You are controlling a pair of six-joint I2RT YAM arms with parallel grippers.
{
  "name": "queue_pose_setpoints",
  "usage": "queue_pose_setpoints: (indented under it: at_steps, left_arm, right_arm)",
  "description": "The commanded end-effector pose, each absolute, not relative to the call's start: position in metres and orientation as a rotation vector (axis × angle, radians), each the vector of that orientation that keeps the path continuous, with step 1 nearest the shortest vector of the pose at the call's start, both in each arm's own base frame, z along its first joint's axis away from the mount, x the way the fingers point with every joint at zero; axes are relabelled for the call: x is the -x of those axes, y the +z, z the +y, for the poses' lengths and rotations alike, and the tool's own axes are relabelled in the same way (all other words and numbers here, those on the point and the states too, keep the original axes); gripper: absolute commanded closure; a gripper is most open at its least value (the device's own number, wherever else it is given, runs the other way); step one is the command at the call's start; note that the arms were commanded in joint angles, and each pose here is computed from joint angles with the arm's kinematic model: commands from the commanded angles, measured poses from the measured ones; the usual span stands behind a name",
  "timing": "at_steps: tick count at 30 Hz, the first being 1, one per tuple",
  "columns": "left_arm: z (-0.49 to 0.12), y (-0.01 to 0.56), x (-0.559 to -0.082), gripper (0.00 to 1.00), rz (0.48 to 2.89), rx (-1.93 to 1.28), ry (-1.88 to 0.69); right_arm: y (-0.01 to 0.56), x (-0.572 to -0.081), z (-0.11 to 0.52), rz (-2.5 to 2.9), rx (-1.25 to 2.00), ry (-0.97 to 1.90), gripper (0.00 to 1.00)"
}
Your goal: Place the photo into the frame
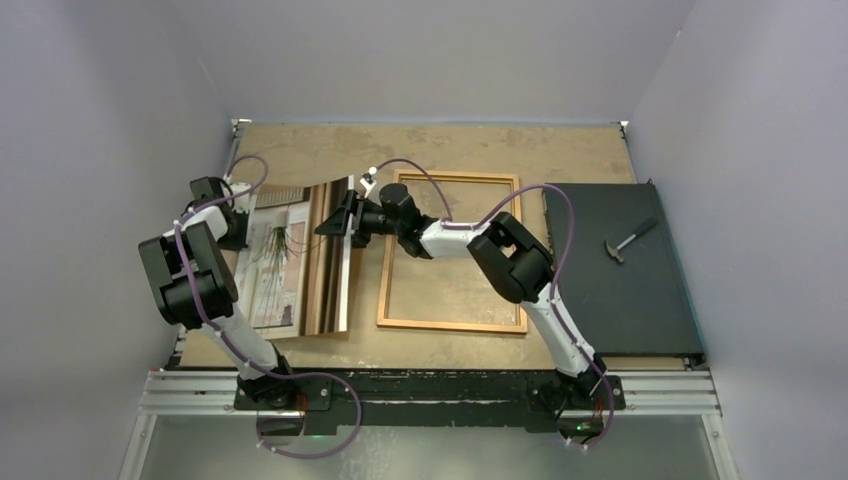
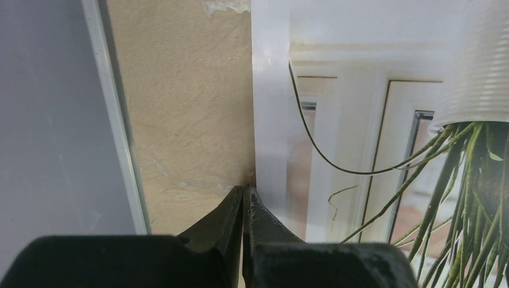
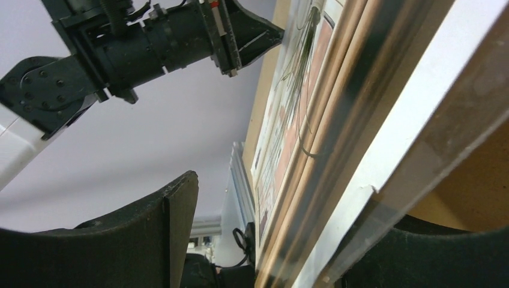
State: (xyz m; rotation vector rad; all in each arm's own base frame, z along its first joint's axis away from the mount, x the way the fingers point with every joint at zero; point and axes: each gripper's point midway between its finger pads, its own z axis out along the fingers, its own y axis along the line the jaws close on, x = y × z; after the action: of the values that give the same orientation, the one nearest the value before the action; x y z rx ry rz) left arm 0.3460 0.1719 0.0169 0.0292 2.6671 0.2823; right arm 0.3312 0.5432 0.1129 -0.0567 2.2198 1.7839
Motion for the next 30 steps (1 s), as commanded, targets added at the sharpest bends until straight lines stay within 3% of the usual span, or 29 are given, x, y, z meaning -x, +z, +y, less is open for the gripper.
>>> queue_pose_setpoints:
  at_steps: [1, 13, 24, 28, 30]
  left_arm:
    - [0.137, -0.005, -0.324, 1.0, 2.8, -0.026, 0.076]
    - [0.164, 0.003, -0.338, 1.0, 2.766, 0.021, 0.207]
    - [0.165, -0.004, -0.335, 1.0, 2.777, -0.008, 0.217]
    - [0.165, -0.005, -0.335, 1.0, 2.78, -0.008, 0.216]
    - [0.166, -0.005, -0.336, 1.0, 2.78, -0.006, 0.217]
  right_arm:
    - [0.193, -0.327, 0.533, 2.004, 0.151, 1.933, 0.27]
    - [0.189, -0.332, 0.515, 2.011, 0.076, 1.95, 0.33]
    - [0.18, -0.341, 0.513, 2.055, 0.03, 1.929, 0.59]
    - [0.178, -0.346, 0.507, 2.07, 0.014, 1.915, 0.77]
    - [0.179, -0.349, 0.504, 2.07, 0.007, 1.915, 0.78]
